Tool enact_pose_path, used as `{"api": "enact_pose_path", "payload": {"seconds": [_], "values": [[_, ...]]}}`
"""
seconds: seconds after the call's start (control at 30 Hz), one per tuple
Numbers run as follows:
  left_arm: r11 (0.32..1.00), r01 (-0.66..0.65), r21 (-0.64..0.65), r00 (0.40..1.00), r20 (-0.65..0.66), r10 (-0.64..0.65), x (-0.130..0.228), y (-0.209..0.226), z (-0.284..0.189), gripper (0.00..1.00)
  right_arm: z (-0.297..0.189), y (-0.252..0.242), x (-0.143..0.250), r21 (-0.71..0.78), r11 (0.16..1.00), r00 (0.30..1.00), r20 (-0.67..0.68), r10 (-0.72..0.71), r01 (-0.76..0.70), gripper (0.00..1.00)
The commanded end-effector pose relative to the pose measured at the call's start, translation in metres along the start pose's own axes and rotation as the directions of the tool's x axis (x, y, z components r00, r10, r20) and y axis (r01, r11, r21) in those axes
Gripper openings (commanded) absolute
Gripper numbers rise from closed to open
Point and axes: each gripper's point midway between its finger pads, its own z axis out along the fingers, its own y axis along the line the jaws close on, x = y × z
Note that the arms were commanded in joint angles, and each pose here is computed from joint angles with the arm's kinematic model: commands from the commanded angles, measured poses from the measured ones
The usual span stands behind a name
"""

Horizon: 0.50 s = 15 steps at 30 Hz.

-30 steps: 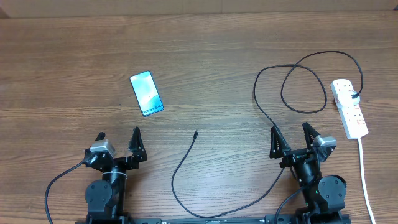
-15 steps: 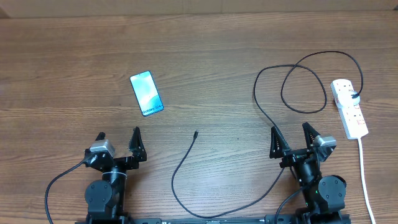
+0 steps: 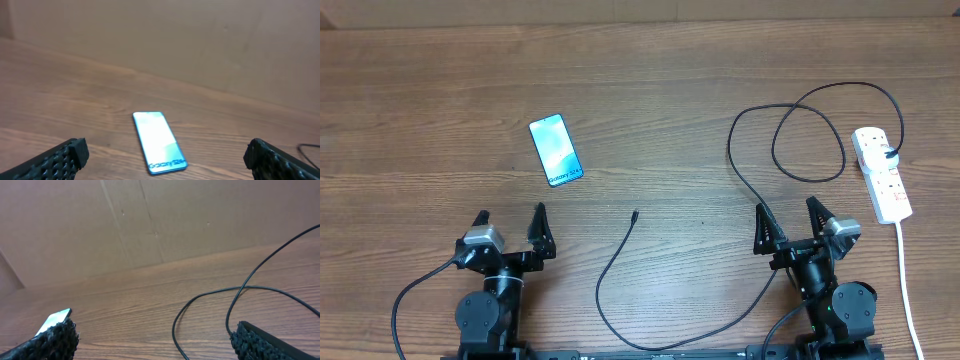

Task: Plug charger to phone and switch on socket
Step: 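Move the left gripper forward over the blue phone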

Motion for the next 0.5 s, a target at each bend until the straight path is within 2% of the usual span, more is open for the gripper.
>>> {"api": "enact_pose_path", "payload": {"seconds": [0.0, 0.07, 0.2, 0.47], "values": [[0.993, -0.041, 0.115, 0.999, 0.033, 0.038, -0.02, -0.024, -0.006, 1.0, 0.0, -0.001, 0.002, -0.001, 1.0, 1.0, 0.001, -0.001, 0.001, 1.0], [0.985, -0.046, 0.168, 0.998, 0.048, 0.039, -0.039, -0.038, -0.014, 1.0, 0.0, -0.001, 0.002, -0.001, 1.0, 1.0, 0.001, -0.001, 0.001, 1.0], [0.981, -0.045, 0.189, 0.998, 0.053, 0.036, -0.07, -0.05, -0.03, 1.0, 0.0, -0.001, 0.002, -0.001, 1.0, 1.0, 0.001, -0.001, 0.001, 1.0], [0.981, -0.06, 0.184, 0.998, 0.01, 0.059, -0.137, -0.069, -0.06, 0.99, 0.0, -0.001, 0.002, -0.001, 1.0, 1.0, 0.001, -0.001, 0.001, 1.0]]}}
